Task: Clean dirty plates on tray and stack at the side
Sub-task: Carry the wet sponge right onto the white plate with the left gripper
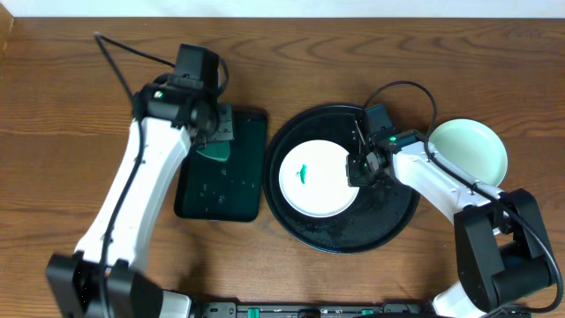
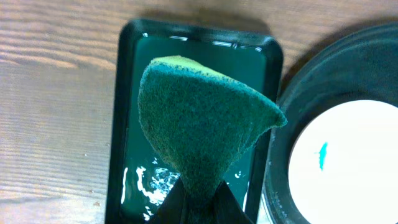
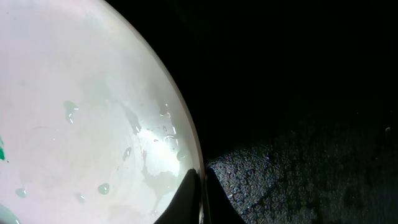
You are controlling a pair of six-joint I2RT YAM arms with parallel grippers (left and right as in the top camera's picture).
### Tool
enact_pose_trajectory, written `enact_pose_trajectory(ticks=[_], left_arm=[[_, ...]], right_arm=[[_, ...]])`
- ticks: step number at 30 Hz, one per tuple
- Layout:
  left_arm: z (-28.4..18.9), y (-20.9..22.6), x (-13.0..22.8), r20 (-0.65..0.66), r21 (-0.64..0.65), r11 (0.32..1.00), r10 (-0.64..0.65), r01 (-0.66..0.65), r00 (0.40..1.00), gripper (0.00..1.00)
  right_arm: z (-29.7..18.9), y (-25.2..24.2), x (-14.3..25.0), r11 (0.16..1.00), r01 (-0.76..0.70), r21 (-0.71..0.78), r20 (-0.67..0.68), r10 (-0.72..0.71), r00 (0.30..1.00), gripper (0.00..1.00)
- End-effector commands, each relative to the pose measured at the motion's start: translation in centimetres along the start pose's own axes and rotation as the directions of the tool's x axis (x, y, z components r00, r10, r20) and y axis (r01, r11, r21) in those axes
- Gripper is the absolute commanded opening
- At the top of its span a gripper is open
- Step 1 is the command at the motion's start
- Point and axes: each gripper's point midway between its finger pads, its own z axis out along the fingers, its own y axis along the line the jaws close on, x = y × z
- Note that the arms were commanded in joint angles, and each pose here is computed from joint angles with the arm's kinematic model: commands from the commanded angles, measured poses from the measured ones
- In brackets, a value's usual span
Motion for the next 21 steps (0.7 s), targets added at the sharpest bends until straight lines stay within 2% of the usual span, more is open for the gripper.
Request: enact_pose_trajectory(ticks=[1, 12, 21], left_arm=[[1.7, 0.1, 0.2, -0.057, -0.027, 1.000, -0.010, 0.009, 0.998, 0.07], [2.4, -1.0, 0.0, -0.053, -0.014, 0.999, -0.047, 0.046, 0.998, 0.07], [2.1, -6.8, 0.3, -0.005, 0.055, 0.998, -0.040, 0.040, 0.999, 0.07]], right_arm=[[0.4, -0.4, 0.3, 0.999, 0.011, 0.031, -0.007, -0.011, 1.000, 0.01], [0.4, -0.2, 0.0, 1.000, 0.012, 0.021, 0.006, -0.012, 1.000, 0.01], [0.4, -0.1, -0.1, 1.000, 0.013, 0.019, 0.012, -0.013, 1.000, 0.01]])
